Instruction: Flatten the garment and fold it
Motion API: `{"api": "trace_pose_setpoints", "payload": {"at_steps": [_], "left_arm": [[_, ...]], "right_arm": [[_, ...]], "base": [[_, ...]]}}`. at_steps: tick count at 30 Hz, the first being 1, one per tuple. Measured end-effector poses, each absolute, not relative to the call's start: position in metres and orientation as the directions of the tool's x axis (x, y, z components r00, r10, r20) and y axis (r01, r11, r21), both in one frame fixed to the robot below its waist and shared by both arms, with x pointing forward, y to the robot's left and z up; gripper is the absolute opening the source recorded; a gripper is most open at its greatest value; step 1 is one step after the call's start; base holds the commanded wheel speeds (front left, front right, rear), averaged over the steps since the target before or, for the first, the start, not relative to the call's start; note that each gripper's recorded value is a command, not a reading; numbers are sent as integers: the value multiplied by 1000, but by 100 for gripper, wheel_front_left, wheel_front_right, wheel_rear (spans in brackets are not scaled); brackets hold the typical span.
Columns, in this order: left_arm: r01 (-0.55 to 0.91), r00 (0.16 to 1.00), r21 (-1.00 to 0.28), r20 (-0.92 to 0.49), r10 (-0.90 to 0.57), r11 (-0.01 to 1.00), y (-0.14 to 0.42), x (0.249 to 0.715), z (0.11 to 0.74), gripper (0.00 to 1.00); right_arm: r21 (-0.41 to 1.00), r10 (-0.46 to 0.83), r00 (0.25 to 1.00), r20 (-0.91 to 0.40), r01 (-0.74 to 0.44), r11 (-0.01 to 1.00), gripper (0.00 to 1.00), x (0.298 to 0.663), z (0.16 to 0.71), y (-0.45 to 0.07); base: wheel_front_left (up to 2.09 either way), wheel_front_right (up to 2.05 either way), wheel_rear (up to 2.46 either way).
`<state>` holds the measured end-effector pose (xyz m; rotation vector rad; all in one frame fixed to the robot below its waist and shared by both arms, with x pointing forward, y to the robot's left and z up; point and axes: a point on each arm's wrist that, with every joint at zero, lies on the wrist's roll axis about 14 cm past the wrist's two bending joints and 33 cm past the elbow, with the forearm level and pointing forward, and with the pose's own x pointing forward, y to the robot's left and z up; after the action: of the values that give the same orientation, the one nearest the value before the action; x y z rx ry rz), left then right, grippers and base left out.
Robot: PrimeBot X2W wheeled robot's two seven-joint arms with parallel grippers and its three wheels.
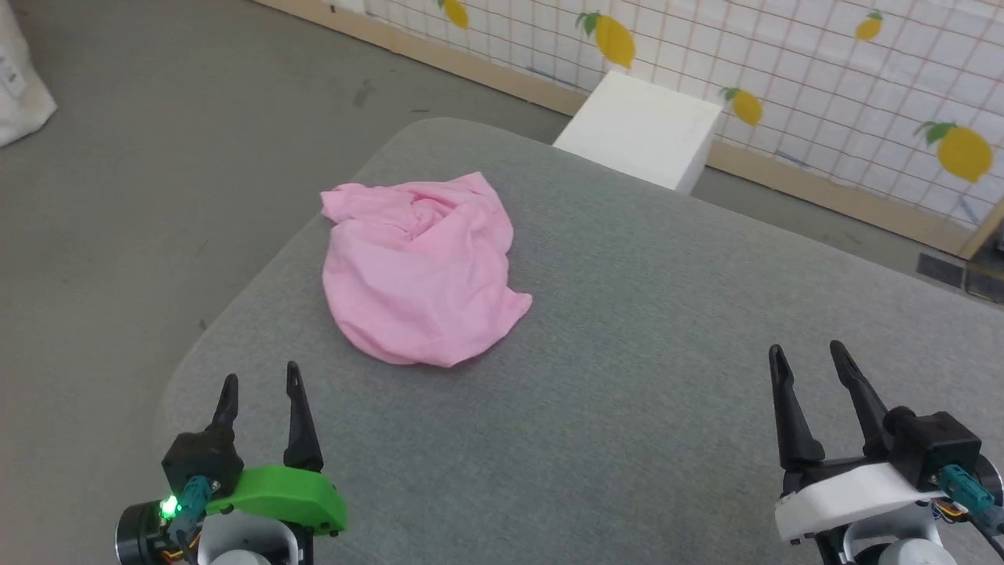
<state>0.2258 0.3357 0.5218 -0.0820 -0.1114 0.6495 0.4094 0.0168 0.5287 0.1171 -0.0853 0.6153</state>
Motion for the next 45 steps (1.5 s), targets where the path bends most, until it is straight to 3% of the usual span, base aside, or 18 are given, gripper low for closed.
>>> {"api": "trace_pose_setpoints", "payload": {"at_steps": [17,21,28,34,37,45], "left_arm": [[-687,710,-127,92,698,716,359,190,524,100],[-661,725,-151,123,677,735,366,205,538,100],[-599,780,-168,99,618,783,394,269,568,100],[-572,819,-176,-85,567,801,418,330,559,100],[-577,810,-190,-260,526,794,421,354,524,100],[-613,661,-223,-671,336,758,390,387,410,100]], "right_arm": [[99,636,760,138,-649,754,100,406,533,50],[96,641,758,123,-652,752,100,409,530,51],[79,640,753,152,-655,751,100,431,539,59],[112,600,788,138,-614,781,100,454,524,45],[125,557,819,135,-572,811,100,468,515,27],[175,404,913,57,-407,896,100,485,467,-40]], "base": [[0,0,0],[0,0,0],[0,0,0],[0,0,0],[0,0,0],[0,0,0]]}}
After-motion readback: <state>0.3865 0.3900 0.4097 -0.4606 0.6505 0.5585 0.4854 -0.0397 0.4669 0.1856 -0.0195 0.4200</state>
